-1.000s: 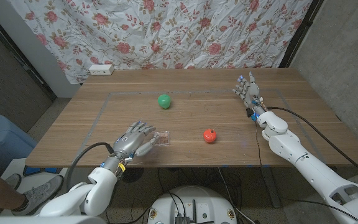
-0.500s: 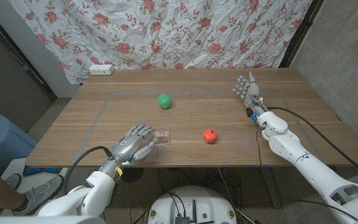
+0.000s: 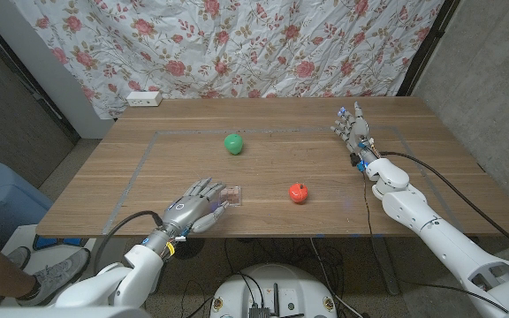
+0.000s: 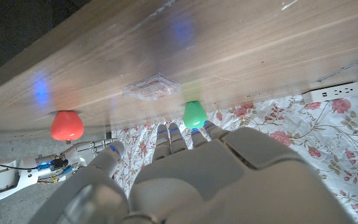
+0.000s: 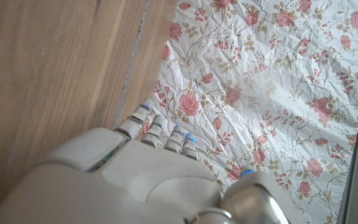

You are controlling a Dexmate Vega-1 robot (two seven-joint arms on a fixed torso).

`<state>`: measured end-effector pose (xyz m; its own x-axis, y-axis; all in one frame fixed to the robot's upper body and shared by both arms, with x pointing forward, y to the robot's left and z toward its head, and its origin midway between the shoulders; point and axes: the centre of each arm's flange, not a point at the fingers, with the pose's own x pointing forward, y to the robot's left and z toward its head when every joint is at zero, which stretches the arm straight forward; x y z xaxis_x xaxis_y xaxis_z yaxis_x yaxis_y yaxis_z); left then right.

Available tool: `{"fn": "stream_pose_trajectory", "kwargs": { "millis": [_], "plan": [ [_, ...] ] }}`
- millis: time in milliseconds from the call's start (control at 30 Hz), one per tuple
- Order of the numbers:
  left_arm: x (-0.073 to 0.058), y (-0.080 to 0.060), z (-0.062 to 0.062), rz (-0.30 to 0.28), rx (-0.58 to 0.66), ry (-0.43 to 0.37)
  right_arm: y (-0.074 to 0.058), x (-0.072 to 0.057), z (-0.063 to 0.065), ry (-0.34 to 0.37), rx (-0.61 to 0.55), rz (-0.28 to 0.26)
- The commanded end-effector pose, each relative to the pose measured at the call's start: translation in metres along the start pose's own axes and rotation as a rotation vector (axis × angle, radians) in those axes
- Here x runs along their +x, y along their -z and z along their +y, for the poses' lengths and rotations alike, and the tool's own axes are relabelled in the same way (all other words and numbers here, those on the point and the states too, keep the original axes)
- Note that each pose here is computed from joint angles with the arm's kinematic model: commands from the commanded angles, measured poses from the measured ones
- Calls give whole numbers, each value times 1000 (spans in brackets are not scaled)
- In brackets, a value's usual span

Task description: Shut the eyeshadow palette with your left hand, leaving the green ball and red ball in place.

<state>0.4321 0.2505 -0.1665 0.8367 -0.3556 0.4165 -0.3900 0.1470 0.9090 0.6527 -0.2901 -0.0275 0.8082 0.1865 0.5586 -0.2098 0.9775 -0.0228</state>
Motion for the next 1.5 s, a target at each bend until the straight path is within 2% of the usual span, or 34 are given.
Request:
{"fn": "stream_pose_trajectory", "kwargs": {
  "millis": [33,733,1500],
  "plan": [
    [-1,1,-12,-27,58,20,0,0,0,0,0,0],
    [3,1,-24,-40,81,63,0,0,0,0,0,0],
    [6,3,-29,-38,91,90,0,0,0,0,0,0]
  ]
}}
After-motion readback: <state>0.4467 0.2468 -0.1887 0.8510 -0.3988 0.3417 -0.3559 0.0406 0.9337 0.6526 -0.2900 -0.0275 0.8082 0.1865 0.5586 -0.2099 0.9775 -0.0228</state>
